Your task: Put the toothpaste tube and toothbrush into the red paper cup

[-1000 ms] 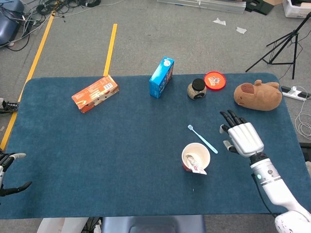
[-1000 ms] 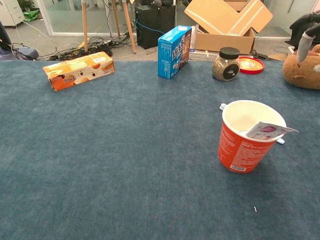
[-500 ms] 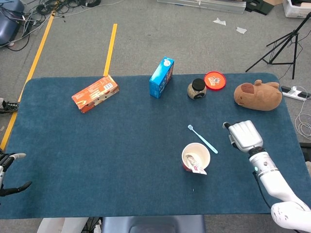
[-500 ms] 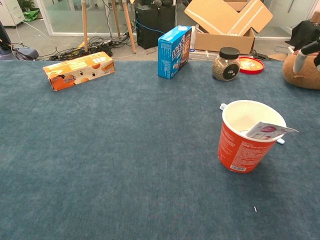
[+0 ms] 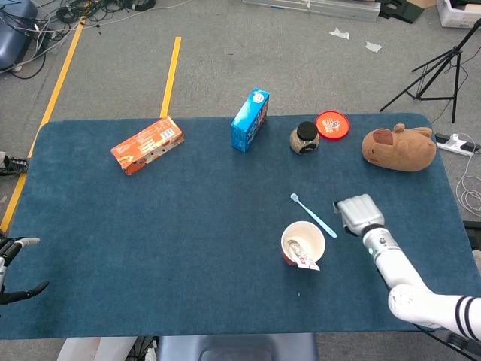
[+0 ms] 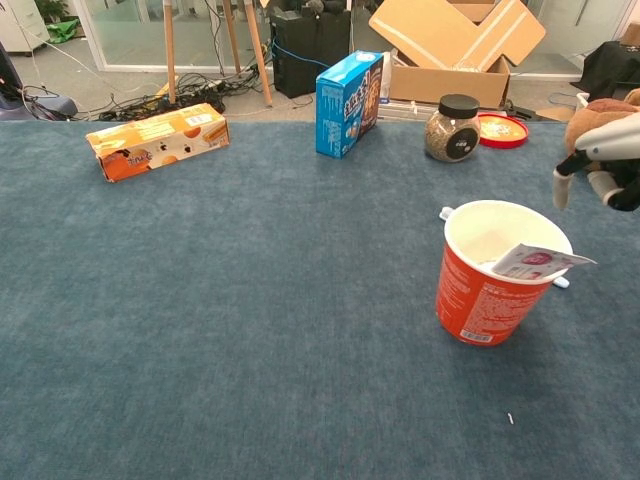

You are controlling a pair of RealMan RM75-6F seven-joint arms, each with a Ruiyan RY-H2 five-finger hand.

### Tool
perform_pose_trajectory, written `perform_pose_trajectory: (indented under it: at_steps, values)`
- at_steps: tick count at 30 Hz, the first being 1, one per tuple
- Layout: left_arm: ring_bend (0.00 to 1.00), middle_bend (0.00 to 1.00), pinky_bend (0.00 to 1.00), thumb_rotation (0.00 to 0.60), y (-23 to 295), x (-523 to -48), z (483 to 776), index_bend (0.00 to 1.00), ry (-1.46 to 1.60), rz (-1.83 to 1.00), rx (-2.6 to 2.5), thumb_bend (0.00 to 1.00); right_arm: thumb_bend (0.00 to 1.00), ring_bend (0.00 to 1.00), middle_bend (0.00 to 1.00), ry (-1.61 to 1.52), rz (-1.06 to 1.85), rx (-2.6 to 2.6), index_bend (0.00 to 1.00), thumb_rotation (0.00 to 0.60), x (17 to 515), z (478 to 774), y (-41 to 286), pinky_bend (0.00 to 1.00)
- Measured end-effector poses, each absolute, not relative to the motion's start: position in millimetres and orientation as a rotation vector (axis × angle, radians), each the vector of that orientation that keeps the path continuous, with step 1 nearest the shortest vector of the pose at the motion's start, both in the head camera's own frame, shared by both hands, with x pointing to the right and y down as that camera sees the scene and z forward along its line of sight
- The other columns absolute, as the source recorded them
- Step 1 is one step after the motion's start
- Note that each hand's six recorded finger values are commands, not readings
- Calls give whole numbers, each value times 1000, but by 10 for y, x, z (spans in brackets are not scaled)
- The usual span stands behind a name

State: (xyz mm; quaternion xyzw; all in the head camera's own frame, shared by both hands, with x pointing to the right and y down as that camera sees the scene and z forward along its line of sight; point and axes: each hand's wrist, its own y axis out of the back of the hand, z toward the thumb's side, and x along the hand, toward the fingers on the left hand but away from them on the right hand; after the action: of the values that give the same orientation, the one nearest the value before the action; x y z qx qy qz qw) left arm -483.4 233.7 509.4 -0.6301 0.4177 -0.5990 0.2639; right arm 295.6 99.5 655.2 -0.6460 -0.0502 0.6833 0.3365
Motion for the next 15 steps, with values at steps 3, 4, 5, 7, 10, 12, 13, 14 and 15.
perform_pose_trajectory:
  at_steps: [3,4,5,7,10,12,13,14,15]
  values:
    - [199,267,202,600,2335,-4834,5090,252,1130,-1618,-1704,0,925,1000,1000,-81,1788,-1693,332,600,2875,6669,1065,1000]
    - [199,267,202,600,2336,-4835,5089,252,1131,-1618,-1703,0,924,1000,1000,-69,1789,-1694,332,600,2860,6698,1081,1000]
    - [199,267,202,600,2336,-4835,5087,252,1132,-1618,-1704,0,924,1000,1000,-59,1791,-1693,332,600,2847,6724,1094,1000]
    - [199,267,202,600,2336,-4836,5084,252,1133,-1617,-1704,0,922,1000,1000,-42,1796,-1690,332,600,2827,6775,1119,1000]
    - [199,267,202,600,2334,-4839,5079,252,1136,-1616,-1704,0,921,1000,1000,-24,1805,-1685,332,600,2818,6833,1146,1000]
    - [199,267,202,600,2333,-4840,5078,252,1137,-1616,-1704,0,921,1000,1000,-13,1809,-1682,332,600,2819,6863,1159,1000]
    - [199,267,202,600,2333,-4841,5078,252,1137,-1616,-1704,0,920,1000,1000,-8,1811,-1682,332,600,2820,6874,1166,1000]
    - [199,267,202,600,2333,-4841,5078,252,1137,-1616,-1704,0,919,1000,1000,-4,1813,-1681,332,600,2820,6885,1172,1000]
    - [199,267,202,600,2333,-4841,5079,252,1137,-1616,-1704,0,918,1000,1000,0,1815,-1681,332,600,2820,6899,1180,1000]
